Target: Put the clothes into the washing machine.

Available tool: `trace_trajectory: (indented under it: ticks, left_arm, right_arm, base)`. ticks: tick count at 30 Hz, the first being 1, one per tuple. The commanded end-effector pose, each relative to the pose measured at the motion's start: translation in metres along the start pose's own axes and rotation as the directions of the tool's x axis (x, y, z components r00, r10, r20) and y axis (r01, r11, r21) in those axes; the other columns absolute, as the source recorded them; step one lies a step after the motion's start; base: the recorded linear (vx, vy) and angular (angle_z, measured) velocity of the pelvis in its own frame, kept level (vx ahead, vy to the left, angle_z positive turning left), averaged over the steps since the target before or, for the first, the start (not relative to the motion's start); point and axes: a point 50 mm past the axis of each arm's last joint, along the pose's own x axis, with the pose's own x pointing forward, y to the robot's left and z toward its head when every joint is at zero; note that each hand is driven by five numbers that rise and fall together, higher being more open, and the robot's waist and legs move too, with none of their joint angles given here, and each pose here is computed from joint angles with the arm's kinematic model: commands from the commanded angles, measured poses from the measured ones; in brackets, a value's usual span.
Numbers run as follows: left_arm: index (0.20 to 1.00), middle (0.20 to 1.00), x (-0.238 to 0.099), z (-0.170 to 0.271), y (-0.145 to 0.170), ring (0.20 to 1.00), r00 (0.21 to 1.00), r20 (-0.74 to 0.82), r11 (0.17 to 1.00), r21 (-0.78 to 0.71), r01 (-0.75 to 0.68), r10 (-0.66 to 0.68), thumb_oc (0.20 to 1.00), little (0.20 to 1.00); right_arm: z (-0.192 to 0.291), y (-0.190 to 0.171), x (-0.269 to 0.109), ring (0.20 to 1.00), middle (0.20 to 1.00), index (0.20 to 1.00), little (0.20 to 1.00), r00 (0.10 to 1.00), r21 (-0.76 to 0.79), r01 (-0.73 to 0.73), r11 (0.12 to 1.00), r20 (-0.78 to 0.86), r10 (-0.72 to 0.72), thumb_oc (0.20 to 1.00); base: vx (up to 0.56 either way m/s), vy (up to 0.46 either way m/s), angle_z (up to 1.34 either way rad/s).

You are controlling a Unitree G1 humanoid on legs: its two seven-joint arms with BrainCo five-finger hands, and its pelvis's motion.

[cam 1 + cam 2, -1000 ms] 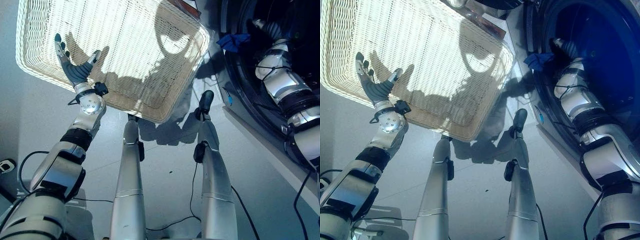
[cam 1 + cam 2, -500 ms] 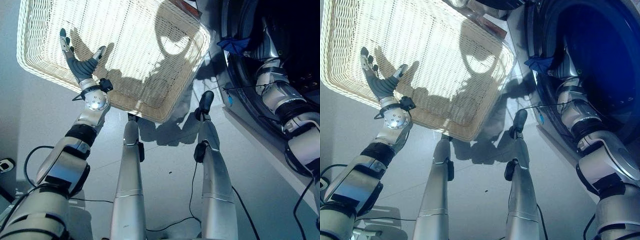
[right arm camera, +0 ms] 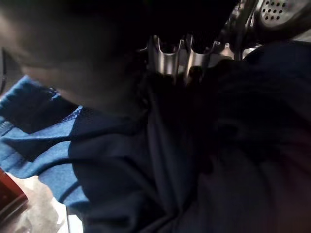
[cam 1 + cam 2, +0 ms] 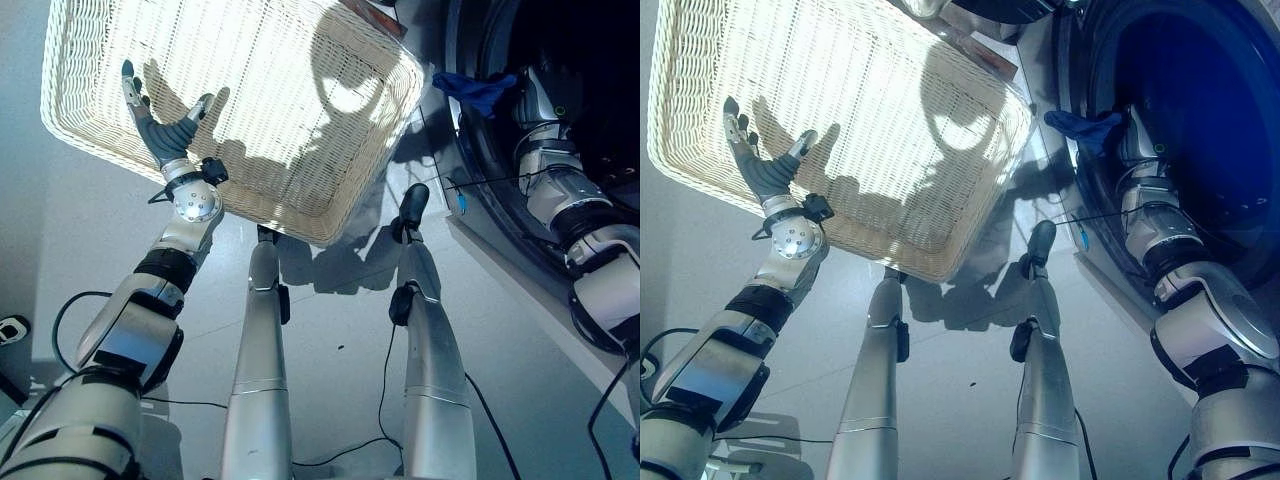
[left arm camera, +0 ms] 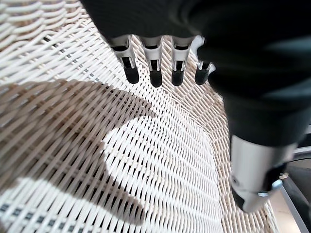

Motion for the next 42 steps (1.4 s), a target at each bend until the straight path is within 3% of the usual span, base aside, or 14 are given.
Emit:
trace_trajectory:
  ticks: [1,5,11,14,16,18,19,23,27,29,30,31,37,42]
  left_arm:
    - [1.0,1.0,-0.002,0.005,-0.001,1.0,0.999,0.038,0.999,-0.04,-0.028,0.029,1.0,1.0]
    - [1.0,1.0,-0.001,0.005,0.001,1.0,0.999,0.037,0.999,-0.04,-0.028,0.029,1.0,1.0]
    - [1.0,1.0,0.0,0.003,0.008,1.0,0.998,0.039,0.999,-0.025,-0.039,0.04,1.0,1.0]
    - [1.0,1.0,-0.002,0.0,0.02,1.0,0.997,0.05,0.999,-0.01,-0.049,0.05,1.0,1.0]
    - [1.0,1.0,-0.007,-0.004,0.029,1.0,0.997,0.047,0.998,-0.007,-0.062,0.062,1.0,1.0]
    - [1.0,1.0,-0.009,-0.005,0.03,1.0,0.997,0.044,0.998,0.0,-0.06,0.06,1.0,1.0]
    - [1.0,1.0,-0.01,-0.006,0.033,1.0,0.997,0.043,0.998,0.008,-0.062,0.061,1.0,1.0]
    - [1.0,1.0,-0.006,-0.008,0.043,1.0,0.996,0.026,0.996,0.029,-0.08,0.08,1.0,1.0]
    - [1.0,1.0,0.002,-0.006,0.05,1.0,0.996,0.015,0.996,0.032,-0.085,0.085,1.0,1.0]
    - [1.0,1.0,0.005,-0.005,0.049,1.0,0.997,0.016,0.997,0.031,-0.077,0.076,1.0,1.0]
    - [1.0,1.0,0.005,-0.005,0.049,1.0,0.997,0.016,0.997,0.031,-0.077,0.076,1.0,1.0]
    - [1.0,1.0,0.005,-0.004,0.047,1.0,0.997,0.021,0.997,0.032,-0.07,0.069,1.0,1.0]
    - [1.0,1.0,0.008,-0.004,0.043,1.0,0.998,0.008,0.997,0.024,-0.068,0.068,1.0,1.0]
    - [1.0,1.0,0.001,-0.008,0.037,1.0,0.998,-0.005,0.998,0.007,-0.06,0.061,1.0,1.0]
  right_arm:
    - [-0.029,0.009,-0.007,0.2,0.2,0.2,0.2,0.993,-0.138,-0.083,0.987,-0.095,0.071,0.2]
    - [-0.036,0.007,-0.007,0.2,0.2,0.2,0.2,0.988,-0.099,-0.054,0.994,-0.151,0.039,0.2]
    - [-0.068,-0.008,-0.008,0.2,0.2,0.2,0.2,0.85,0.266,0.214,0.94,-0.525,-0.045,0.2]
    - [-0.091,-0.027,-0.007,0.2,0.2,0.2,0.2,0.665,0.391,0.524,0.756,-0.743,-0.076,0.2]
    - [-0.105,-0.048,-0.005,0.2,0.2,0.2,0.2,0.471,0.369,0.78,0.506,-0.878,-0.087,0.2]
    - [-0.114,-0.057,-0.006,0.2,0.2,0.2,0.2,0.392,0.326,0.852,0.41,-0.916,-0.084,0.2]
    - [-0.128,-0.073,-0.006,0.2,0.2,0.2,0.2,0.282,0.262,0.934,0.244,-0.958,-0.054,0.2]
    - [-0.147,-0.093,-0.01,0.2,0.2,0.2,0.2,0.217,0.21,0.973,0.091,-0.974,-0.073,0.2]
    - [-0.148,-0.104,-0.006,0.2,0.2,0.2,0.2,0.235,0.228,0.97,0.081,-0.967,-0.099,0.2]
    - [-0.145,-0.105,-0.002,0.435,0.435,0.435,0.435,0.269,0.256,0.96,0.116,-0.956,-0.119,0.435]
    - [-0.145,-0.105,-0.002,0.435,0.435,0.435,0.435,0.269,0.256,0.96,0.116,-0.956,-0.119,0.435]
    - [-0.142,-0.102,0.0,1.0,1.0,1.0,1.0,0.302,0.287,0.949,0.131,-0.947,-0.109,1.0]
    - [-0.099,-0.091,0.017,1.0,1.0,1.0,1.0,0.539,0.49,0.828,0.272,-0.829,-0.147,1.0]
    - [-0.057,-0.078,0.02,1.0,1.0,1.0,1.0,0.699,0.499,0.683,0.534,-0.658,-0.279,1.0]
  base:
    - [0.0,0.0,0.0]
    - [0.0,0.0,0.0]
    - [0.0,-0.007,0.0]
    - [0.0,-0.056,-0.01]
    - [0.0,0.0,0.0]
    - [0.0,0.0,0.0]
    - [0.0,0.0,0.0]
    - [0.0,0.0,0.0]
    - [0.0,0.01,0.0]
    - [0.0,0.006,-0.03]
    - [0.0,0.005,-0.05]
    - [0.0,0.0,0.0]
    - [0.0,0.005,-0.01]
    - [0.0,0.035,0.0]
